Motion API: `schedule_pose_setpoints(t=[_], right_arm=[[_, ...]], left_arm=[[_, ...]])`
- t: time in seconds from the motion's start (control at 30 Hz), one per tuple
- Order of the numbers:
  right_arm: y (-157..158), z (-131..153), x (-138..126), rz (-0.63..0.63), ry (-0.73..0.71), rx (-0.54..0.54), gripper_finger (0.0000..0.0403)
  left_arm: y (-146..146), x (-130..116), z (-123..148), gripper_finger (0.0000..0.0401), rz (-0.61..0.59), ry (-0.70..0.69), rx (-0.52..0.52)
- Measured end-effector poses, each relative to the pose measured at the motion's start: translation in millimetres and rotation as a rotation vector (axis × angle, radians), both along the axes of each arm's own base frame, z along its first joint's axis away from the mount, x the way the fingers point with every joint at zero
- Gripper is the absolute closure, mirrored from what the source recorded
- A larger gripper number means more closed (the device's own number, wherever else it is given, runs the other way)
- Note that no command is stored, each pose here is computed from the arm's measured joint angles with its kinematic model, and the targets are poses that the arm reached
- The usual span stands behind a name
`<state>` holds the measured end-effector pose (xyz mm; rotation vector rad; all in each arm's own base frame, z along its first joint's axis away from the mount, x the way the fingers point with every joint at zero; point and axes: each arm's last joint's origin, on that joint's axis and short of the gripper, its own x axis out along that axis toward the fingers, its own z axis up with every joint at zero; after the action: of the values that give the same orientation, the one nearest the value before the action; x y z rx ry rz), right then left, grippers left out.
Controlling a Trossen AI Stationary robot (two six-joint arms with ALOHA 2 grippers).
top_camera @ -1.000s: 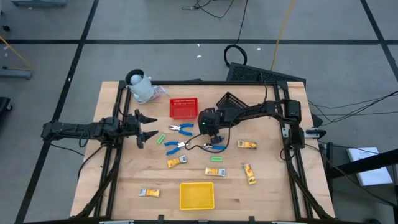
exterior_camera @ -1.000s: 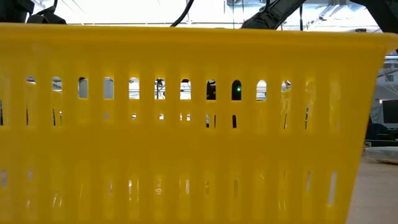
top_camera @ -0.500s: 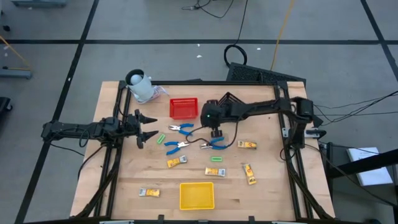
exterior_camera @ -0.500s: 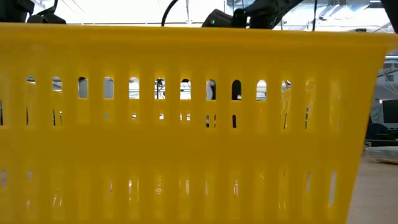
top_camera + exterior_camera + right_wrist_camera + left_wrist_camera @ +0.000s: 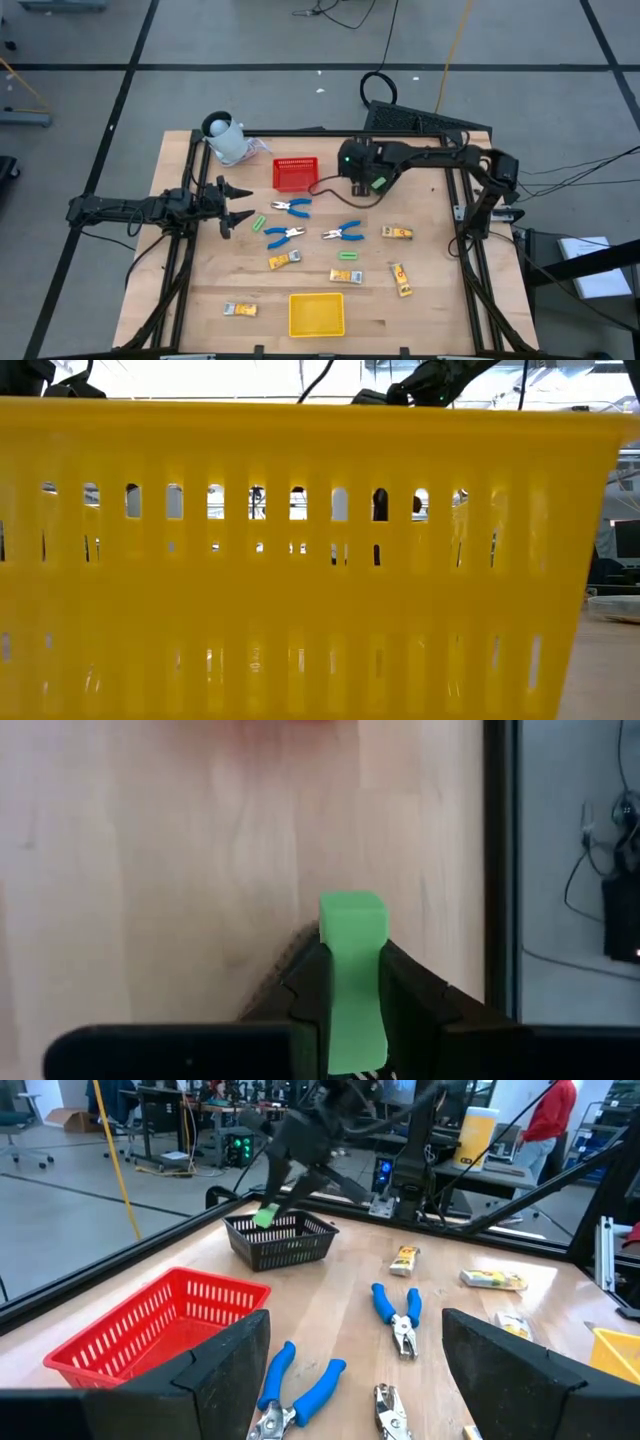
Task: Pick & Place School Supplies
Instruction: Put the green eraser into the black bin
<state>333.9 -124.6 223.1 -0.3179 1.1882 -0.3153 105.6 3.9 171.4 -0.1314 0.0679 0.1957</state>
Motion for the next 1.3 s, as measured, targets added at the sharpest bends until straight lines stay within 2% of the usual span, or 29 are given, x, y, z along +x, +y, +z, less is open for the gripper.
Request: schedule_pose_setpoints(t=[0.17,0.3,0.57,0.7,0.77,0.9,1.0,1.13,1.3], right_arm=[[-10,-2,-8,-0.042,0.042,0.002,0.0352],[-17,-5,-17,-0.088,0.083,0.061,0.0352],[-22,-26,-33,-0.141,0.126,0.149,0.0352],[-22,-34,-36,-0.156,0.126,0.149,0.0352],[-22,-34,-36,-0.160,0.118,0.148,0.0333],[-23,-33,-34,-0.171,0.094,0.144,0.0261],[-23,-33,-33,-0.177,0.078,0.141,0.0227],[-25,-32,-31,-0.194,0.058,0.122,0.0216],[-23,-24,-31,-0.198,0.026,0.076,0.0232]], left_arm=[[0,0,0,0.0105,0.000,0.003,0.000],[0,0,0,0.0105,0.000,0.004,0.000],[0,0,0,0.0105,0.000,0.004,-0.003],[0,0,0,0.0105,0.001,0.003,-0.004],[0,0,0,0.0105,0.001,0.003,-0.004],[0,0,0,0.0105,0.001,0.003,-0.005],[0,0,0,0.0105,0.001,0.003,-0.007],[0,0,0,0.0105,0.001,0.003,-0.007],[0,0,0,0.0105,0.001,0.002,-0.011]])
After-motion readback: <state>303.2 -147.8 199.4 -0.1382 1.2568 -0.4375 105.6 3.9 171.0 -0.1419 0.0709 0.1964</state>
